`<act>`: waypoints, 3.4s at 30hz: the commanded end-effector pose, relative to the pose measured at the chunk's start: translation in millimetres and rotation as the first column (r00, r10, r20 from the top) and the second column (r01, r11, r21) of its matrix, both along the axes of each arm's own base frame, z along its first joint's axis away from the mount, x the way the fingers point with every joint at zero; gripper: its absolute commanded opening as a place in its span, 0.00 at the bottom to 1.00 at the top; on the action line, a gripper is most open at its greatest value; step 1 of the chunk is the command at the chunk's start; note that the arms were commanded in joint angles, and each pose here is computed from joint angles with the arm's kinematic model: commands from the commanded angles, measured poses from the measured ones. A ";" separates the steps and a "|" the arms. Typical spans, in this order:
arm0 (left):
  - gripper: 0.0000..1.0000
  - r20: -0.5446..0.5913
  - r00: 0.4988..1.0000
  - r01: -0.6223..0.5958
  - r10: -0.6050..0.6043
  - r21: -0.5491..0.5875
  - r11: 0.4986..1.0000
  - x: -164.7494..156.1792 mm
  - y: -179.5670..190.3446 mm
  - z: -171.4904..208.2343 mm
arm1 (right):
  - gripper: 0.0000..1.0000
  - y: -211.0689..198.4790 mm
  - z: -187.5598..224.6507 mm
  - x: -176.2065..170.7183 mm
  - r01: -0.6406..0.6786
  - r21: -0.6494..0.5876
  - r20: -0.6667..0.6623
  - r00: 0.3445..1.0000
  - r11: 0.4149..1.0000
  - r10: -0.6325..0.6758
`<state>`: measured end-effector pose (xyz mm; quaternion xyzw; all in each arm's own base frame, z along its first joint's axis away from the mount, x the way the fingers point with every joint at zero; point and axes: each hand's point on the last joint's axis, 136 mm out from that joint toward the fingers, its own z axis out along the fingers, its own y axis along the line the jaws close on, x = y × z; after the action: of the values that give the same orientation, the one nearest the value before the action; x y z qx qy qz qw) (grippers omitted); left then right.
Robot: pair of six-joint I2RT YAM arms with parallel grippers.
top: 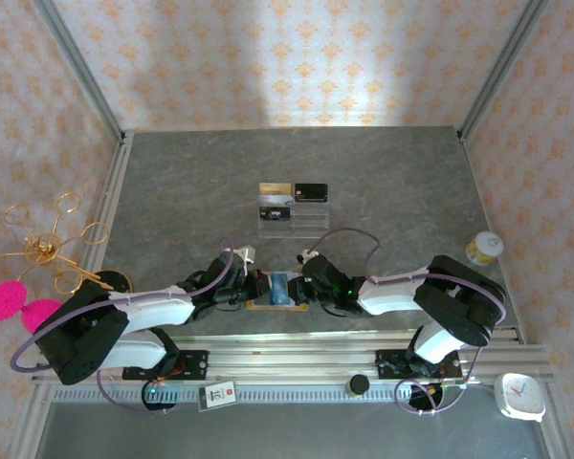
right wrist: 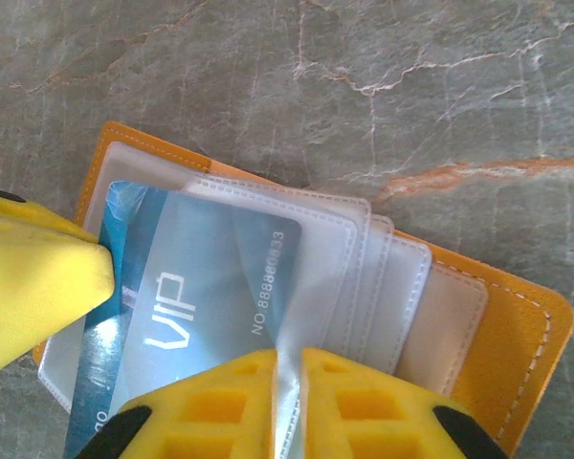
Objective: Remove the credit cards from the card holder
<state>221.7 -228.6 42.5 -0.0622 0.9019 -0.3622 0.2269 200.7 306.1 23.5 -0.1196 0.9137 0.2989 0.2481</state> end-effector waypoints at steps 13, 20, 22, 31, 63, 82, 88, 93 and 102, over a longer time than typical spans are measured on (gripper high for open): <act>0.00 0.084 0.993 0.082 -0.081 -0.013 0.997 -3.1 3.7 15.9 | 0.37 -58.9 -31.1 -6.2 0.129 -0.233 -0.024 0.990 0.964 -0.138; 0.00 0.110 0.988 0.113 -0.108 -0.038 0.993 -7.9 1.5 19.6 | 0.49 -51.1 -10.6 0.1 0.117 -0.179 0.030 0.993 0.977 -0.113; 0.00 0.111 0.988 0.108 -0.103 -0.040 0.993 -7.7 2.8 18.7 | 0.54 -46.3 1.2 1.4 0.100 -0.143 0.056 0.994 0.985 -0.093; 0.00 0.101 0.991 0.102 -0.092 -0.090 0.991 -4.4 -4.2 16.8 | 0.56 -38.8 3.0 3.2 0.084 -0.136 0.050 0.996 0.987 -0.077; 0.00 0.091 0.991 0.112 -0.101 -0.122 0.986 -6.8 -10.0 15.7 | 0.28 -15.9 -16.3 -8.7 -0.026 -0.093 -0.028 0.999 0.995 0.023; 0.00 0.417 0.903 0.173 -0.100 -0.140 0.975 -2.6 0.9 125.3 | 0.64 -2.3 116.4 8.4 -0.146 0.138 0.313 0.945 0.980 0.097; 0.00 0.536 0.825 0.378 -0.176 -0.293 0.878 -27.7 -21.4 172.1 | 0.64 9.9 148.8 -24.6 -0.359 0.253 0.347 0.900 0.898 0.262; 0.00 0.566 0.792 0.473 -0.229 -0.331 0.817 -42.6 -29.3 185.4 | 0.61 11.0 167.3 -38.5 -0.430 0.296 0.377 0.873 0.853 0.309; 0.00 0.570 0.784 0.509 -0.246 -0.365 0.780 -49.3 -32.7 187.3 | 0.38 11.8 184.3 -50.7 -0.486 0.331 0.398 0.849 0.809 0.348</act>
<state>182.0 -259.0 212.5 0.1413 0.7141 -0.5955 0.3398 155.5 316.9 192.6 -0.2950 0.7465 0.4955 0.3320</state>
